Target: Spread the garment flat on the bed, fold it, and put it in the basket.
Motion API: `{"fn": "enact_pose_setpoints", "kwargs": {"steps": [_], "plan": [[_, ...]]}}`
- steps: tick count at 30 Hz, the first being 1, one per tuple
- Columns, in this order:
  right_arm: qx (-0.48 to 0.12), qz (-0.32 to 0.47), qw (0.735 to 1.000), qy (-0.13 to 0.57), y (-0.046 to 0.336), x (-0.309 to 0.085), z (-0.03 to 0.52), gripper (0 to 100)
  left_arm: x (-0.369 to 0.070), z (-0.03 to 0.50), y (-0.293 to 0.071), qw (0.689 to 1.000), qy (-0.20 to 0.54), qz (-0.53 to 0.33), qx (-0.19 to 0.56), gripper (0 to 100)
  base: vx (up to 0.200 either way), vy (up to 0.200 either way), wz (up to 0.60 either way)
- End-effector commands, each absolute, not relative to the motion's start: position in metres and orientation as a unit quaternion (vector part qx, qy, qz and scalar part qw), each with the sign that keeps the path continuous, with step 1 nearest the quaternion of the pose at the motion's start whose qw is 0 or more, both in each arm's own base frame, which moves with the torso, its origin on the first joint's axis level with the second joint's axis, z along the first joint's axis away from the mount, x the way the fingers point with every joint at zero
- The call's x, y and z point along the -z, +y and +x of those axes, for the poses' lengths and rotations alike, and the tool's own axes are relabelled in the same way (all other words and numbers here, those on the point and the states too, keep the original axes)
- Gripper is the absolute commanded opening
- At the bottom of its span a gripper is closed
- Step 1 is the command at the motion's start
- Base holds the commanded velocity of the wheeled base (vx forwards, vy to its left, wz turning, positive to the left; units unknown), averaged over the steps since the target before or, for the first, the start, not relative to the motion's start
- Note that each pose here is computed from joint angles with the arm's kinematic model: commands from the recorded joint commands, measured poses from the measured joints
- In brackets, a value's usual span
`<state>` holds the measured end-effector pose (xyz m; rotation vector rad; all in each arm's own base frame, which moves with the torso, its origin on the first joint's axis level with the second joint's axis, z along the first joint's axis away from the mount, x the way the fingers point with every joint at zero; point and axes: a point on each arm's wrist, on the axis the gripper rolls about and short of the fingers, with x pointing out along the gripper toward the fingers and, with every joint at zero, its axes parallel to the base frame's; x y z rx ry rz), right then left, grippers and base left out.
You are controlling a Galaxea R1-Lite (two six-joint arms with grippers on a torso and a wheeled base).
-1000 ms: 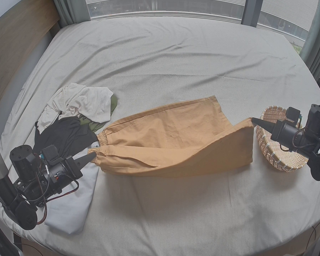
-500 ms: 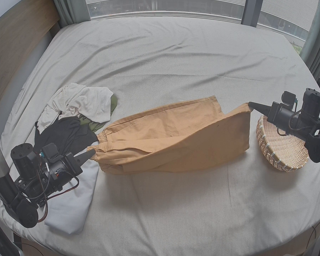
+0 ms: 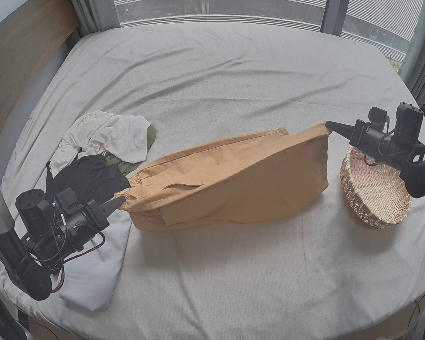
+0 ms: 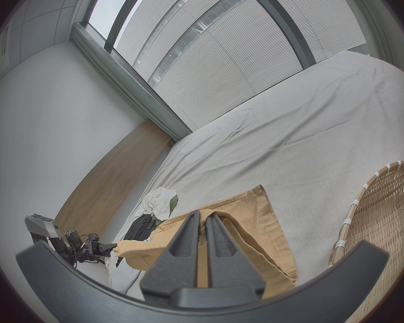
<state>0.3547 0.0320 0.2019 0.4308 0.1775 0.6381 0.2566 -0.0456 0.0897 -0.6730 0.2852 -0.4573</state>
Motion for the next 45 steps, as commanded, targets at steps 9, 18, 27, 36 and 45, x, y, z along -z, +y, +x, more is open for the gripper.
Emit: {"fn": "enact_pose_setpoints", "kwargs": {"steps": [9,18,27,36,45], "plan": [[-0.309,0.212,0.922,0.096,0.034,-0.195,0.383,0,-0.084,0.265,-0.042,0.91,0.142,-0.33,0.209,0,0.0,0.0,0.0],[-0.311,0.212,0.921,0.098,0.038,-0.186,0.403,0,-0.076,0.279,-0.042,0.916,0.135,-0.333,0.178,0,0.0,0.0,0.0],[-0.31,0.211,0.923,0.093,0.04,-0.18,0.42,0,-0.076,0.29,-0.043,0.919,0.122,-0.333,0.172,0,0.0,0.0,0.0],[-0.308,0.21,0.924,0.089,0.042,-0.174,0.431,0,-0.072,0.302,-0.047,0.917,0.12,-0.339,0.176,0,0.0,0.0,0.0],[-0.311,0.208,0.924,0.082,0.043,-0.171,0.442,0,-0.07,0.308,-0.048,0.917,0.117,-0.338,0.175,0,0.0,0.0,0.0]]}}
